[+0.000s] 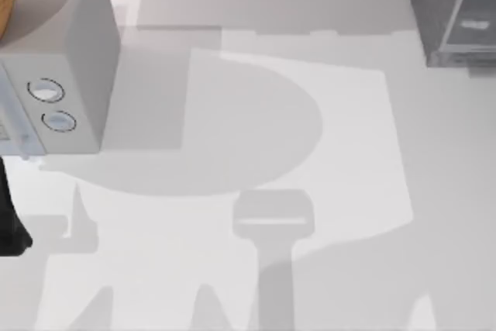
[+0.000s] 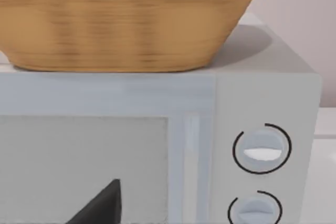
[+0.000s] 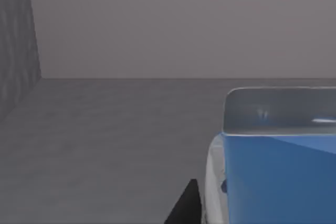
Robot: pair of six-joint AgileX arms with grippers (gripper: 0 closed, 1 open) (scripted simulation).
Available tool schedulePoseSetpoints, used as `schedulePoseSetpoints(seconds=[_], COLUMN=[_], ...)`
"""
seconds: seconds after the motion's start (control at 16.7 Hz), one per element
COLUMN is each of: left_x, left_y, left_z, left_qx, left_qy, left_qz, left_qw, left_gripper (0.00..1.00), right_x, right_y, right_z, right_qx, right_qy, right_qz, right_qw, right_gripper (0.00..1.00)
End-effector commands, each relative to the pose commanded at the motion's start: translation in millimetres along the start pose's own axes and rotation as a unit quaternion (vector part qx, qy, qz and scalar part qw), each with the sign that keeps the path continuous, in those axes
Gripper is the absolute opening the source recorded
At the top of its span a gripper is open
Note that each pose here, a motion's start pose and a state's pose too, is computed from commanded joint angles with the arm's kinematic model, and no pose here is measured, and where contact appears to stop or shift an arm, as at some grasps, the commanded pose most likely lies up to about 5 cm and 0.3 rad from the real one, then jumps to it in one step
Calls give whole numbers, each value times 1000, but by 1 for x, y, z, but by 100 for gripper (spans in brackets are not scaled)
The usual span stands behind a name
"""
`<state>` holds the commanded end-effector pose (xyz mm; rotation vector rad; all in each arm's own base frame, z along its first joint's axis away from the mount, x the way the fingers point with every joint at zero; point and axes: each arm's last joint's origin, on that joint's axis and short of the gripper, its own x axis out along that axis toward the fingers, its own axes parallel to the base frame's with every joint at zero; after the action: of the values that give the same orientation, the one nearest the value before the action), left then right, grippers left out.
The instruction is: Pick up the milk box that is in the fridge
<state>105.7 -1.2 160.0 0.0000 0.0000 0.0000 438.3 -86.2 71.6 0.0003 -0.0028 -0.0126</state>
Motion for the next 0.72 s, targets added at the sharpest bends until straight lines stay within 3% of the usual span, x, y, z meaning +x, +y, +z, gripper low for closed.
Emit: schedulePoseSetpoints(seconds=[0.42,0.72], left_x=[0,0], left_y=[0,0], left_z=[0,0], left_qx=[0,0], left_qy=[0,0], left_qz=[0,0], left_qw=[1000,1000], left_gripper=[100,100], right_x=[0,0], right_y=[0,0], right_z=[46,50], right_qx=[0,1], right_qy=[1,-1], right_qz=[0,0], right_qw=[1000,1000], right_gripper=[0,0])
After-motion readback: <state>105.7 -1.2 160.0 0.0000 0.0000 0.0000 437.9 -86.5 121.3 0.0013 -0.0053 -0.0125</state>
